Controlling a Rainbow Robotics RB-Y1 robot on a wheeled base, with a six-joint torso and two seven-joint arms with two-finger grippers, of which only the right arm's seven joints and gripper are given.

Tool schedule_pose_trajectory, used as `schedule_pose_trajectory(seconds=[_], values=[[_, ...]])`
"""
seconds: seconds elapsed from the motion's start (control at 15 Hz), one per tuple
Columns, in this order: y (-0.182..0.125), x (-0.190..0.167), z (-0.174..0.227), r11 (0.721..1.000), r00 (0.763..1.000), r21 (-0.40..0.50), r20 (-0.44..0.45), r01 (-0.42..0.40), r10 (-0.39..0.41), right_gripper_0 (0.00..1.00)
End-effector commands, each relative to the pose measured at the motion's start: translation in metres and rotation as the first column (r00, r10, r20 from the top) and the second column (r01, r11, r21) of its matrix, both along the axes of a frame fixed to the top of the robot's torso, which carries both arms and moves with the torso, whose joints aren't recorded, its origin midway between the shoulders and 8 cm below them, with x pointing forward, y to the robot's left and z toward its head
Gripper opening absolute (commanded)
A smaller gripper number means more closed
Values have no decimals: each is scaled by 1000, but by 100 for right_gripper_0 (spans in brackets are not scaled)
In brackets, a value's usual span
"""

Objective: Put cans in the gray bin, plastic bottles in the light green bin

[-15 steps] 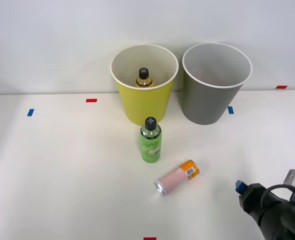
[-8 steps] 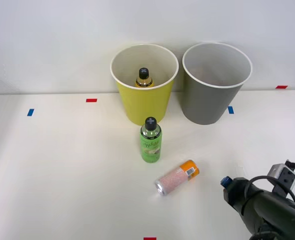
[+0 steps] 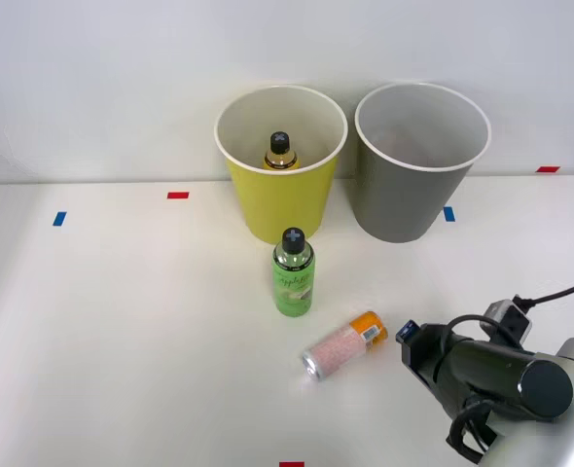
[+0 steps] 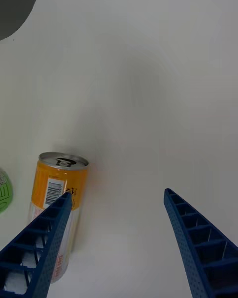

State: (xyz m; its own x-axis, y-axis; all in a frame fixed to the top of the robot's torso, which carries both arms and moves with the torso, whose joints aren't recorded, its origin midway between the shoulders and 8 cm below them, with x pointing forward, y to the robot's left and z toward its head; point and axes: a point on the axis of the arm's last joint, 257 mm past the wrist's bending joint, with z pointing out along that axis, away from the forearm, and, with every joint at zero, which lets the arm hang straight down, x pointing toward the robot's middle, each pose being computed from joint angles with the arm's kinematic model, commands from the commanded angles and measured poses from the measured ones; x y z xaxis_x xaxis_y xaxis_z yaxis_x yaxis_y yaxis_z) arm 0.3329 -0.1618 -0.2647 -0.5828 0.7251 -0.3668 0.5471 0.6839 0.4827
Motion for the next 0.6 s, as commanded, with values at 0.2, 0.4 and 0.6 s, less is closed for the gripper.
schedule_pose_trajectory(seconds=[0.2, 0.4, 0.6], values=[[16, 4, 6, 998, 998, 50, -50, -45, 47, 65], [32, 14, 2, 995, 993, 85, -96, -58, 66, 70], [50, 28, 3, 991, 990, 116, -117, -63, 76, 93]])
